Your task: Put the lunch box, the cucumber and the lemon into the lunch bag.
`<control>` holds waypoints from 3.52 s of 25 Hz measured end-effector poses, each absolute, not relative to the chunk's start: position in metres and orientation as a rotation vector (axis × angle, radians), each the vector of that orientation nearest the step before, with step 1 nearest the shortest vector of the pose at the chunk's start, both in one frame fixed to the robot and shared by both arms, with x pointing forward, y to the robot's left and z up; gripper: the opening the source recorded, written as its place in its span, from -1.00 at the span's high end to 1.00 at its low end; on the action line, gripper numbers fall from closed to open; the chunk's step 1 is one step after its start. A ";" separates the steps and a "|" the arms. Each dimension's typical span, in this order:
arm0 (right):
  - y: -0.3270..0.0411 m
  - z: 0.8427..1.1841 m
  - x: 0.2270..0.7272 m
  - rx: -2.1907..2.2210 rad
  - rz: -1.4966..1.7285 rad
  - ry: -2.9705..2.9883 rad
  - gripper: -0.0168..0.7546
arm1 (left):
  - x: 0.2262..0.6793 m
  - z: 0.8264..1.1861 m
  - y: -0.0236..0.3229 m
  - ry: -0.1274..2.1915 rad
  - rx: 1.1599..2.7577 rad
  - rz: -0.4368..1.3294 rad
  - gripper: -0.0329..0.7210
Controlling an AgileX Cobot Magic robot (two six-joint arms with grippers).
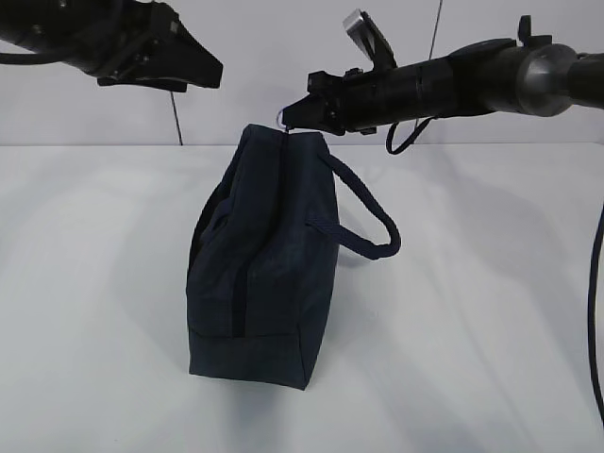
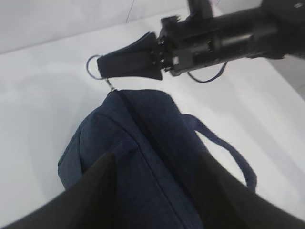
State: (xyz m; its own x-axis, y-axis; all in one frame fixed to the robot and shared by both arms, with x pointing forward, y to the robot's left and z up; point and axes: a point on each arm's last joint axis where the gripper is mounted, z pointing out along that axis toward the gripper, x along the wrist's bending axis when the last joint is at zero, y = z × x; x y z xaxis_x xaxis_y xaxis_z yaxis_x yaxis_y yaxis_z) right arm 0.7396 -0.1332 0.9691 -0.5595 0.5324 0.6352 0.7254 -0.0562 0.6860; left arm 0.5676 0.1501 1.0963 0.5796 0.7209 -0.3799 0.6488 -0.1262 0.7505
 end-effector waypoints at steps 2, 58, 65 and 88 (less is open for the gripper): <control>-0.133 0.969 0.740 -1.379 -1.677 -2.027 0.94 | 0.577 1.091 0.144 1.137 1.863 0.072 -0.12; -0.137 0.970 0.744 -1.416 -1.703 -2.028 0.94 | 0.643 1.022 0.097 1.290 2.010 0.001 0.85; -0.135 0.972 0.743 -1.402 -1.716 -1.989 0.94 | 0.636 1.044 0.101 1.173 2.057 0.089 0.85; -0.134 0.981 0.738 -1.328 -1.742 -1.868 0.94 | 0.615 1.077 0.102 0.861 2.150 0.119 0.86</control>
State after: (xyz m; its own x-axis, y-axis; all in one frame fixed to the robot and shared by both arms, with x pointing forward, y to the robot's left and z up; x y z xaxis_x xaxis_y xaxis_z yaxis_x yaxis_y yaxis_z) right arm 0.7384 -0.1336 0.9814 -0.5471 0.4312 0.7174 0.7457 -0.1383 0.6518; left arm 0.6152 0.1021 1.0766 0.7641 0.6159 -0.1918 0.5405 -0.4489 0.7115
